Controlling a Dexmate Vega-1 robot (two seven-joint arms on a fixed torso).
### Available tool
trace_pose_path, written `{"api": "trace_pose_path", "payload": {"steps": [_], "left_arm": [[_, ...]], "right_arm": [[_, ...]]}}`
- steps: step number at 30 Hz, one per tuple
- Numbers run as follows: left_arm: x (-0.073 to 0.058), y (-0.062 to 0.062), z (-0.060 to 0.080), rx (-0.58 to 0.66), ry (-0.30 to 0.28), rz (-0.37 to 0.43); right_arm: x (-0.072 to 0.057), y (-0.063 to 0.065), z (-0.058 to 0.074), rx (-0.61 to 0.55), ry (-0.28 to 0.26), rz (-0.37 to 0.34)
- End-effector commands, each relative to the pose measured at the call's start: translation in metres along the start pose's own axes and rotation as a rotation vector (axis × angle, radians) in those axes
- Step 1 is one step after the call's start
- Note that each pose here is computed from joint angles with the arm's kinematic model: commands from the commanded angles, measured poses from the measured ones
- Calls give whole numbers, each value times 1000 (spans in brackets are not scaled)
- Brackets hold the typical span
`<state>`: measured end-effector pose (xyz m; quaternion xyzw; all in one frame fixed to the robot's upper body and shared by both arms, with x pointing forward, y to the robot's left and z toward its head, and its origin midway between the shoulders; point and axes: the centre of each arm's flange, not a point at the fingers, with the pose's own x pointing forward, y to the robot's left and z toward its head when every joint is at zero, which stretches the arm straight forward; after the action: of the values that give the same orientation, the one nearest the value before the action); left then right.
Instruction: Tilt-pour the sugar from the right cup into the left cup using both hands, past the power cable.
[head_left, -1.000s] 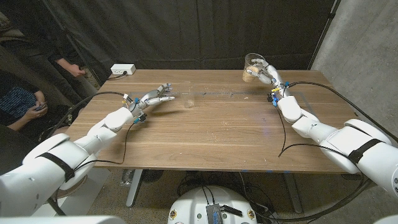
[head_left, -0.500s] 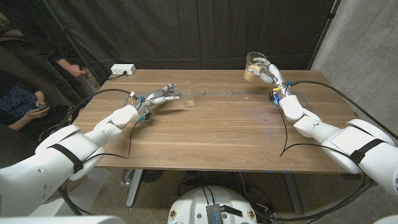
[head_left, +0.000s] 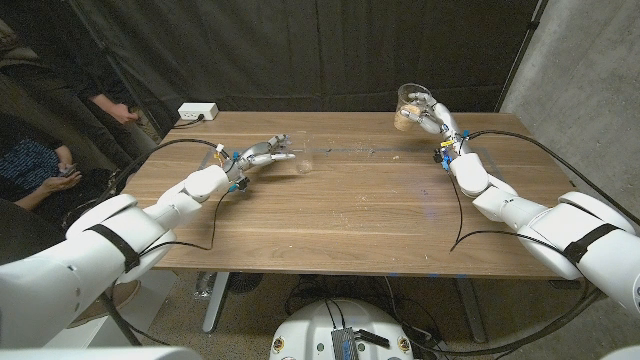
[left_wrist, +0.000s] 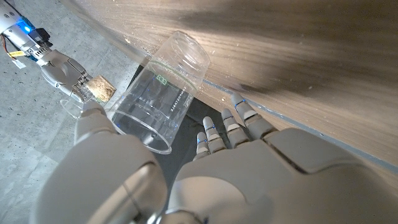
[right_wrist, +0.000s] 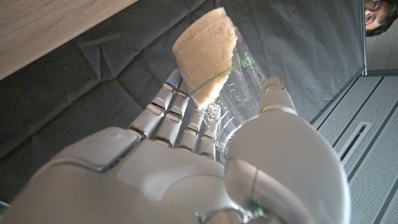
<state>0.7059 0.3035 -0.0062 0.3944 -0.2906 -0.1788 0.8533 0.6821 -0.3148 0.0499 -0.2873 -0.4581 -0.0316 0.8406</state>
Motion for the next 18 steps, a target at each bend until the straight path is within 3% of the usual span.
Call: {"api": "trace_pose_path", "payload": {"steps": [1,18], "left_arm": [[13,-4,4,-3,23,-22],[29,-14,15,4,20,-60]], "right_arm": [[0,-2,-1,1,4,-11],[-3,-8,-4,-1,7,-22]]}}
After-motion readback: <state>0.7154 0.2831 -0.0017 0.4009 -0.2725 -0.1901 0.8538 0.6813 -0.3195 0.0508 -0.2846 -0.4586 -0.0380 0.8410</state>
